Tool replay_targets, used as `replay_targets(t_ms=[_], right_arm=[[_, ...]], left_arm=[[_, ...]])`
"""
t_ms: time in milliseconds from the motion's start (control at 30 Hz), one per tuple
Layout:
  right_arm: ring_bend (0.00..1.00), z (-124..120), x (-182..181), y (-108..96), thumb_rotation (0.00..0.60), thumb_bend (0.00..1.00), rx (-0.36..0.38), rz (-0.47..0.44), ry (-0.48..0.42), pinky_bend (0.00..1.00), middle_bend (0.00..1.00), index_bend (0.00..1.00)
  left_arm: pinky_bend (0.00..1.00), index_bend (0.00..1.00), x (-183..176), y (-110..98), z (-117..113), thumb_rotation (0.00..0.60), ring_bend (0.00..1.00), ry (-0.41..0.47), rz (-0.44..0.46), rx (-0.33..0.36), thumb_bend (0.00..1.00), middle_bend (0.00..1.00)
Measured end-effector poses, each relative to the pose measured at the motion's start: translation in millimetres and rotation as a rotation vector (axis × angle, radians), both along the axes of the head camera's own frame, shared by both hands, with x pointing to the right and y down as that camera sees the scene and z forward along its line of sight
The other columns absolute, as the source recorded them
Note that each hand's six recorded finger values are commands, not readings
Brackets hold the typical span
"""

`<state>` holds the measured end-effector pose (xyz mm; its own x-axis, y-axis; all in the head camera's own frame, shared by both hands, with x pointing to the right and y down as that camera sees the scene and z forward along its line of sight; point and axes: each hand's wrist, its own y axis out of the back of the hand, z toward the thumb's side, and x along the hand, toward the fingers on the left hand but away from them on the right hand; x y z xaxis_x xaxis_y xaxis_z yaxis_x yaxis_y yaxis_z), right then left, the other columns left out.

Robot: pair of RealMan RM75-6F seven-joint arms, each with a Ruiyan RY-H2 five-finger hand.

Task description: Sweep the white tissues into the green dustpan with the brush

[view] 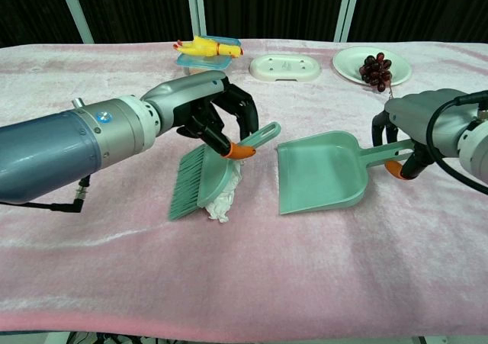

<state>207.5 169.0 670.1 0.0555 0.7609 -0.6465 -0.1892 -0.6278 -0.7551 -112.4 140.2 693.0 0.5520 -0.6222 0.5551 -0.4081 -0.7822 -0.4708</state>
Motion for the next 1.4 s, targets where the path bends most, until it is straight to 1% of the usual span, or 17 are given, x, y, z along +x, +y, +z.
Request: replay_targets(t_ms=[300, 533, 700, 967, 1167, 1300, 1400], right_arm=[[0.85, -0.8, 2.0, -1.6, 0.600, 0.45, -0.003, -0.002, 0.006, 0.81, 0.45, 0.51], [0.85, 0.2, 4.5, 2.1, 0.600, 0.45, -0.012, -0.002, 0.009, 0.81, 0.45, 0.52], [0.85, -0.1, 5.3, 3.7, 0.600, 0.45, -0.015, -0.001, 0.009, 0.81, 0.45, 0.52], [0.85, -2.0, 5.8, 7.3, 0.600, 0.45, -0.024, 0.003, 0.002, 0.81, 0.45, 0.52], [0.85, -2.4, 2.6, 11.4, 0.600, 0.45, -0.035, -0.005, -0.007, 0.81, 0.45, 0.52], [0.85, -1.7, 1.8, 12.9, 0.600, 0.45, -0.038, -0.006, -0.009, 0.81, 0.45, 0.52], [0.85, -1.3, 1.9, 13.2, 0.600, 0.45, -0.040, -0.004, -0.010, 0.81, 0.45, 0.52]], left_arm=[[1.00, 0.61, 32.6, -2.3, 4.3, 0.600, 0.92, 0.039, 0.001, 0.002, 0.36, 0.63], [1.00, 0.61, 52.2, -7.8, 2.6, 0.600, 0.92, 0.088, -0.038, 0.017, 0.36, 0.63], [1.00, 0.62, 68.9, -15.4, -0.6, 0.600, 0.92, 0.123, -0.059, 0.044, 0.36, 0.63], [1.00, 0.62, 99.1, -21.8, -9.9, 0.600, 0.92, 0.192, -0.073, 0.061, 0.36, 0.63], [1.00, 0.62, 112.2, -24.0, -18.4, 0.600, 0.92, 0.237, -0.084, 0.072, 0.36, 0.63], [1.00, 0.62, 113.2, -26.3, -23.9, 0.600, 0.92, 0.270, -0.105, 0.077, 0.36, 0.63], [1.00, 0.62, 111.3, -28.2, -29.4, 0.600, 0.92, 0.313, -0.133, 0.077, 0.36, 0.63]])
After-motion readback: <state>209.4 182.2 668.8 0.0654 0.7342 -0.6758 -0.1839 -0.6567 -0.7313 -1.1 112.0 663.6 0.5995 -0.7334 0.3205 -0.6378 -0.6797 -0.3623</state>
